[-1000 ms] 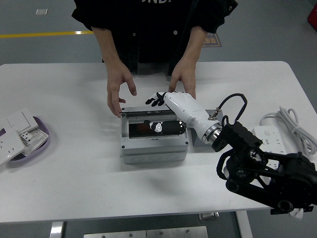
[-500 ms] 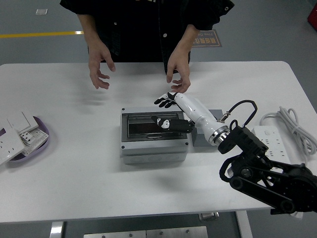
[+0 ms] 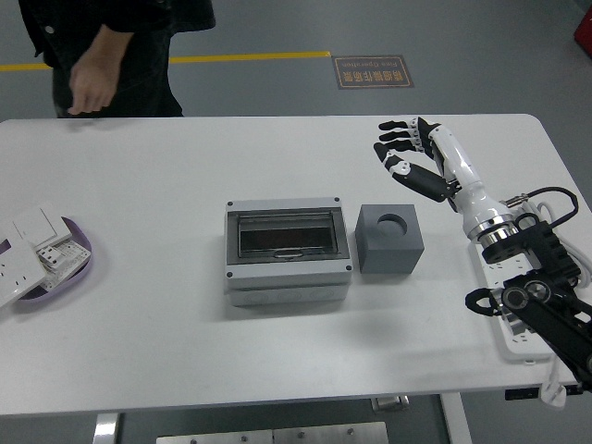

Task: Pick up the cylinder from the cube,place it in the box,flap close box

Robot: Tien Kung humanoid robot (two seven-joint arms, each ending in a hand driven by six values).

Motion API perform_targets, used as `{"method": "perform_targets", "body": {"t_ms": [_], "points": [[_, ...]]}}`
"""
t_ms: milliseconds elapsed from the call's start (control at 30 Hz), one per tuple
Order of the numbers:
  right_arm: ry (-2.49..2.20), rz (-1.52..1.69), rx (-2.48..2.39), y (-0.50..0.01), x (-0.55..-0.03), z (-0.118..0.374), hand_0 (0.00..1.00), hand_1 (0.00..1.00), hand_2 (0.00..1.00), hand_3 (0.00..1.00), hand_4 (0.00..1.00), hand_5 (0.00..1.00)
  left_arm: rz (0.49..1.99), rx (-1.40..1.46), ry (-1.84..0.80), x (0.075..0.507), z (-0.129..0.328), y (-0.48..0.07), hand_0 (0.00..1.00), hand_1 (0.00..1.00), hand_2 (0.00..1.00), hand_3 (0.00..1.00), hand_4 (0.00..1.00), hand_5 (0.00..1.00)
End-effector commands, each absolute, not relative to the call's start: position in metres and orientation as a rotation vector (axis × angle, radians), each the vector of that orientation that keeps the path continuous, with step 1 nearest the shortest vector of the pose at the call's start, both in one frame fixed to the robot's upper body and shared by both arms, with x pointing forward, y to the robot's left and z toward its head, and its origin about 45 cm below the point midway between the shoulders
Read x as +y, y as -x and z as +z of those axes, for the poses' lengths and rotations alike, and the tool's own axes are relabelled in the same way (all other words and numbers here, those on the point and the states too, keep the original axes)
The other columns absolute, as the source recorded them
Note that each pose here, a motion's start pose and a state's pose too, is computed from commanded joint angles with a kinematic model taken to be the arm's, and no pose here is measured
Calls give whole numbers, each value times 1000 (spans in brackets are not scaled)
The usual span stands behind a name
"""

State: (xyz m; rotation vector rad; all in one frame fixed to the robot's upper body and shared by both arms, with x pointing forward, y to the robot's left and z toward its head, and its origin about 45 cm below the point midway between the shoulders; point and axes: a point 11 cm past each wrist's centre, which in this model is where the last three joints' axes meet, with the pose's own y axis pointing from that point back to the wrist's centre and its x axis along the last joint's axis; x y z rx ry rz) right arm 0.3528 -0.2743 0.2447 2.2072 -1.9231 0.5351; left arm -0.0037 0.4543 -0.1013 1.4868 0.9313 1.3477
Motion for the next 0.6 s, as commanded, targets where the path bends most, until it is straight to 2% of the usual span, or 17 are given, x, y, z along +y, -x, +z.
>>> {"method": "perform_targets", "body": {"t_ms": [267, 300, 467, 500, 600], "points": [[-2099, 287, -2345, -359, -348, 226, 660, 630, 637, 662, 677, 390, 1333, 922, -1492, 453, -102, 2, 593, 627, 613, 636, 685, 213], [-2085, 261, -2387, -358, -353, 224, 705, 658, 639, 664, 737, 324, 1327, 918, -1499, 454, -101, 3, 593, 627, 612, 635, 686, 212], [-2051, 128, -2506, -355, -363, 216, 705, 658, 639, 664, 737, 324, 1326, 913, -1513, 459, -99, 6, 593, 627, 612, 635, 686, 212], [-2050, 116, -2514, -355, -363, 215, 706, 662, 640, 669, 821, 215, 1327, 912, -1514, 460, -99, 6, 593, 627, 614, 636, 686, 213], [-2048, 109, -2525, -354, -363, 216, 706, 662, 640, 669, 821, 215, 1331, 905, -1519, 464, -97, 5, 593, 627, 614, 636, 686, 213]]}}
